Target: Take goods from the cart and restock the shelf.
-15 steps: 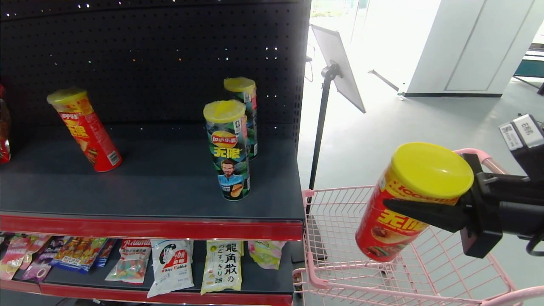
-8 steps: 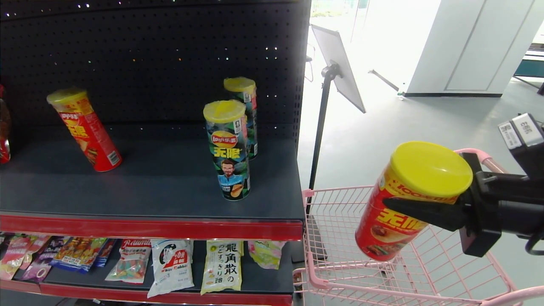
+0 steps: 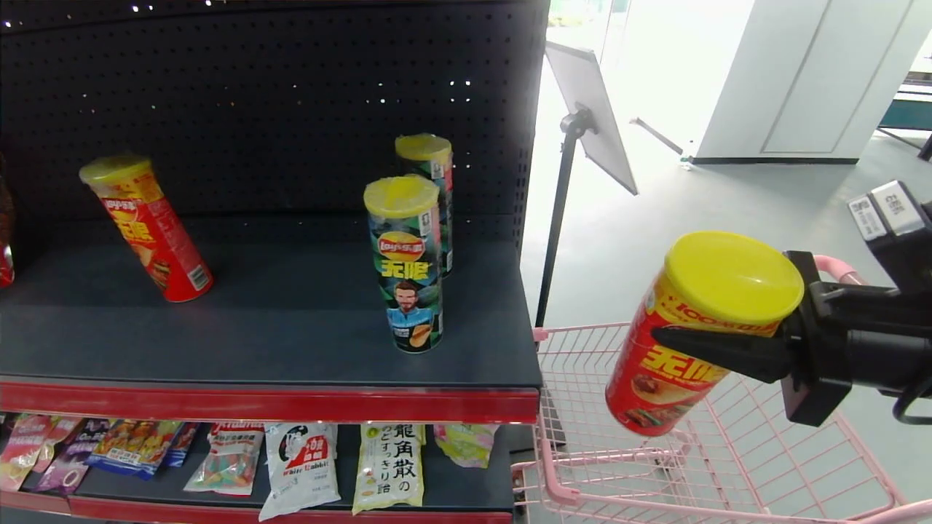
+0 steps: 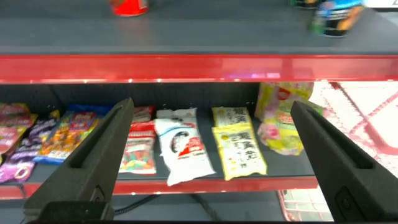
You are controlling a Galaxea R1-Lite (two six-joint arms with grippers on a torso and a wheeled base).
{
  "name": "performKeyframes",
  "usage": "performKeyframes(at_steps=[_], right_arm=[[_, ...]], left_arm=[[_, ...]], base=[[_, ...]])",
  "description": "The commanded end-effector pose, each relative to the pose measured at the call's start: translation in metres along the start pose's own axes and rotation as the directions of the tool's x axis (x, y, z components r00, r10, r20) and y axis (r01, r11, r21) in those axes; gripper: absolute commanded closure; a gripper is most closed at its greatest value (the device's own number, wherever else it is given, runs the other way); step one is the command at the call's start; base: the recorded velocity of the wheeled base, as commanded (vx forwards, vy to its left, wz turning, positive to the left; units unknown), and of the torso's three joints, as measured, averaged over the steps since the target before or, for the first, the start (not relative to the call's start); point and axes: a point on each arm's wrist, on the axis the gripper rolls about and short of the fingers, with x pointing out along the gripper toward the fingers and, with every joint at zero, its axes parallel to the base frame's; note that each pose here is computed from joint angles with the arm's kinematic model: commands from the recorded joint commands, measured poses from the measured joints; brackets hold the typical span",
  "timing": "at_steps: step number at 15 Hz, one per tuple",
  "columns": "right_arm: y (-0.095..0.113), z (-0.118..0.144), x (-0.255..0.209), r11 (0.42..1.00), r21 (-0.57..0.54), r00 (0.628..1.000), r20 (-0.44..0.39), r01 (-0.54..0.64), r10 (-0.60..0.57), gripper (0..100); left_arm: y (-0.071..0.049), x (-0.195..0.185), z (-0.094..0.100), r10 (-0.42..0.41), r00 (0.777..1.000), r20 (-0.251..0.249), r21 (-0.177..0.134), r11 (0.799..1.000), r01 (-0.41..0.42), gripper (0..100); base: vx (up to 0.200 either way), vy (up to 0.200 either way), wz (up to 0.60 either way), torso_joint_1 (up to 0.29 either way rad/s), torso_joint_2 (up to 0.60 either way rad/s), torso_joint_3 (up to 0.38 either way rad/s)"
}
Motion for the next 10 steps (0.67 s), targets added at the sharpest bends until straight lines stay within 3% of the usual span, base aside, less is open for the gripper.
performKeyframes(at_steps=[1,10], right_arm=[[-0.0003,0.0010,0.0000,1.000,-0.004,1.000,0.005,0.001,-0.001,100],[0.0026,0.0041,-0.0047,1.000,-0.014,1.000,0.015,0.006,-0.006,100]], left_arm=[[0.0000,0.0001,0.0000,0.000,1.000,-0.001,-0.001,1.000,0.000,0],[0.0000,0.0001,0.0000,0.000,1.000,-0.001,-0.001,1.000,0.000,0]], base=[[0.000,0.200,0.00,0.007,0.00,0.002],[0.000,0.200,0.00,0.001,0.00,0.002]])
